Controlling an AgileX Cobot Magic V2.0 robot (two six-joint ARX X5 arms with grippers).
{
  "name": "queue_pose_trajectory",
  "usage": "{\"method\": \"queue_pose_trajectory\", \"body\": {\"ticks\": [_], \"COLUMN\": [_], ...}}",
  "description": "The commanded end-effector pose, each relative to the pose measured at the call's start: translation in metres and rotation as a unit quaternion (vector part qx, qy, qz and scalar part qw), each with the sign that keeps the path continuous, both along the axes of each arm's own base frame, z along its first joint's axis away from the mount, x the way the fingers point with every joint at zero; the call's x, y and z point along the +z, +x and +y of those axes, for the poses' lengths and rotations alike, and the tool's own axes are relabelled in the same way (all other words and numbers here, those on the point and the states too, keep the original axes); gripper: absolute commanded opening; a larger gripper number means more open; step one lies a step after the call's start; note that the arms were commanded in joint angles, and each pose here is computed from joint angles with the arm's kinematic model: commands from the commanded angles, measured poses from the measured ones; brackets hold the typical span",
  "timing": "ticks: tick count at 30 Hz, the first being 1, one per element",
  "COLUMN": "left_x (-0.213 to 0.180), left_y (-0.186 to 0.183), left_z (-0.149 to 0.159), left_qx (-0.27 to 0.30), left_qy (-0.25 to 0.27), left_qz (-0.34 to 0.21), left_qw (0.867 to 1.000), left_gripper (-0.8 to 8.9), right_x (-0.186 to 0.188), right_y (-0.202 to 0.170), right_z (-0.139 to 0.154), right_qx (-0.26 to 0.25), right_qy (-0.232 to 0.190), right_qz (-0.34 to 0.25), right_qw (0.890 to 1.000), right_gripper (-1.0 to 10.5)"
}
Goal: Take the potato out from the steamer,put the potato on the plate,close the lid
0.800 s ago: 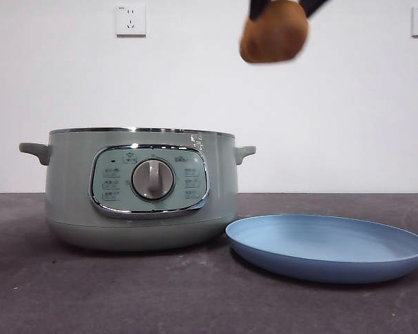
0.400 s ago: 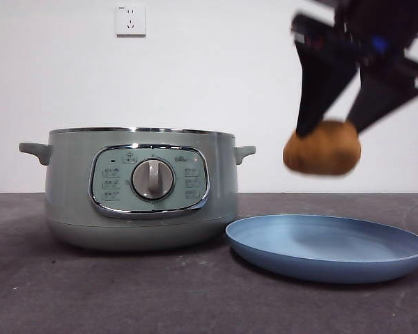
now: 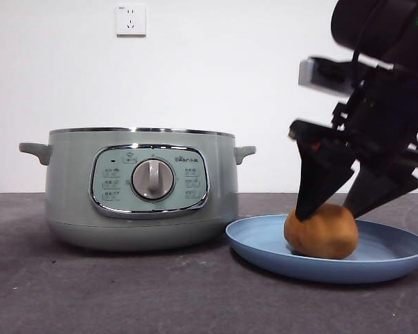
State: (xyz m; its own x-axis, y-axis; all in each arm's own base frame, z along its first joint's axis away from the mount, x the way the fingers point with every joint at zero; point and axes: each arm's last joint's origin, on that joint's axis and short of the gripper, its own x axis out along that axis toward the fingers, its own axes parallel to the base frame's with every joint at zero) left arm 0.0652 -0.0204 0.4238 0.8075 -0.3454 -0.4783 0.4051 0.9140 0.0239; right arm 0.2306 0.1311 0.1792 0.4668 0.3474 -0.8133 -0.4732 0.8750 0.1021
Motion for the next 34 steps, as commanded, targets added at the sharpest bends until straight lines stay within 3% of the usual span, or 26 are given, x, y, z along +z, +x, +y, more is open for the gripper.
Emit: {"method": "queue_pose_trajectory", "body": {"ticks": [1, 5, 10, 12, 25, 34], "left_x": [0.007, 0.006, 0.006, 0.005, -0.012, -0.048], "left_y": [0.003, 0.017, 0.039, 0.051, 0.139, 0.199], "left_z": [-0.001, -0.005, -0.011, -0.015, -0.061, -0.1], "left_qx": [0.002, -0.009, -0.022, -0.025, -0.091, -0.124], "left_qy": [-0.01, -0.012, -0.016, -0.015, -0.012, 0.01], "left_qz": [-0.025, -0.012, -0.008, -0.003, -0.008, 0.002], "left_qw": [1.0, 1.0, 1.0, 1.0, 0.996, 0.992], "left_gripper": [-0.12, -0.12, -0.12, -0.12, -0.12, -0.12], "right_x": [-0.007, -0.011, -0.011, -0.01, 0.041, 0.097], "right_y": [0.001, 0.001, -0.001, -0.001, -0.023, -0.069], "right_z": [0.001, 0.001, 0.0, 0.0, -0.012, -0.038], "right_qx": [-0.002, -0.006, -0.008, -0.008, -0.008, -0.01], "right_qy": [-0.001, -0.008, -0.01, -0.01, 0.034, 0.092], "right_qz": [0.009, 0.018, 0.025, 0.025, -0.051, -0.148], "right_qw": [1.0, 1.0, 1.0, 1.0, 0.998, 0.985], "right_gripper": [-0.2, 0.3, 4.2, 5.1, 5.1, 5.1]}}
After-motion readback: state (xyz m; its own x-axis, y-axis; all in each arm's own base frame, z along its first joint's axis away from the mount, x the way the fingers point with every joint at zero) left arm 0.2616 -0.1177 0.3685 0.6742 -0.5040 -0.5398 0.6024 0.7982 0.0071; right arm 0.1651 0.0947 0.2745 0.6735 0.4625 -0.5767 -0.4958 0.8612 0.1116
